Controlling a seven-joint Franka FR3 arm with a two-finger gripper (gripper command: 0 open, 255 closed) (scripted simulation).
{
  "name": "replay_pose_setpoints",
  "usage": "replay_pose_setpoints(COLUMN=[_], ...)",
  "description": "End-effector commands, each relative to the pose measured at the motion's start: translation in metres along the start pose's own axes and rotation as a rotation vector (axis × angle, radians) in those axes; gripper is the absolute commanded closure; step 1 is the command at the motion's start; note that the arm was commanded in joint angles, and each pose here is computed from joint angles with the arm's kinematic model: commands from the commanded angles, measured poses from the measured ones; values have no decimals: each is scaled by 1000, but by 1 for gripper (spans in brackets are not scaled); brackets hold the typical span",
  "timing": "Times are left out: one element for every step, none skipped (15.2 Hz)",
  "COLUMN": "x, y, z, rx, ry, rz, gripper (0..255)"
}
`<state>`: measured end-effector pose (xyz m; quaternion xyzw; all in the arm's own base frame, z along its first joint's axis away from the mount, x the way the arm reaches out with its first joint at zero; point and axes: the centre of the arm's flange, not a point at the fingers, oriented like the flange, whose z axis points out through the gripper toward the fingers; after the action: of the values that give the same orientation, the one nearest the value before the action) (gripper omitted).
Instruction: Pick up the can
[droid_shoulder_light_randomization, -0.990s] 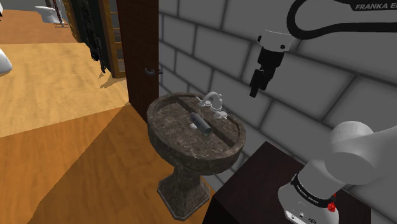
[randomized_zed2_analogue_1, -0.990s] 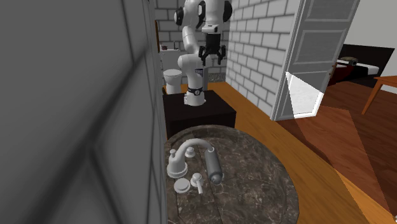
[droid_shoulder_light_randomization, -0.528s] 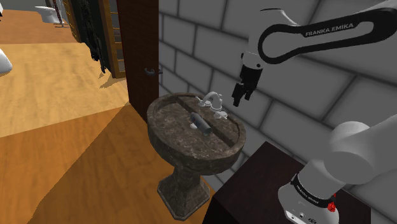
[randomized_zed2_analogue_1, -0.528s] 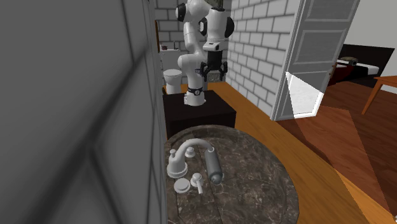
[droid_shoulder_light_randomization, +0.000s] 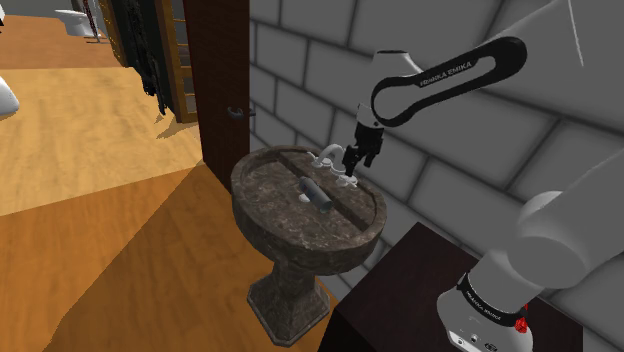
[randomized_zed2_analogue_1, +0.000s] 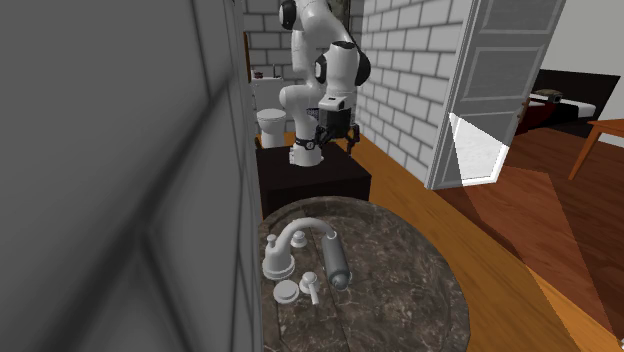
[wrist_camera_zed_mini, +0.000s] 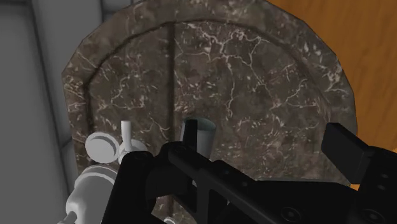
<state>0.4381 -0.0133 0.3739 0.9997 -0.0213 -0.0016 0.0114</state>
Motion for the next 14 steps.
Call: replay_pose_setpoints(x=[18,26,33,41,49,57,65,73,81,88,96,104,112,120], y=[3,5,7,9,11,13,15,17,19,22,24,26,29,31], z=[23,33,44,54,64,74,84,94,105,115,125,135,145,155], rx=[-1,-2,-2,-3,-3,-3,-4,-4,-5,-5,-6,-6,-7,-7], ry=[5,7,8,10,12,14,16,17,19,21,23,24,26,28], rz=[13,20,27,34,40,47,54,60,67,74,80,87,94,101], gripper=[0,0,0,0,0,0,0,0,0,0,0,0,0,0])
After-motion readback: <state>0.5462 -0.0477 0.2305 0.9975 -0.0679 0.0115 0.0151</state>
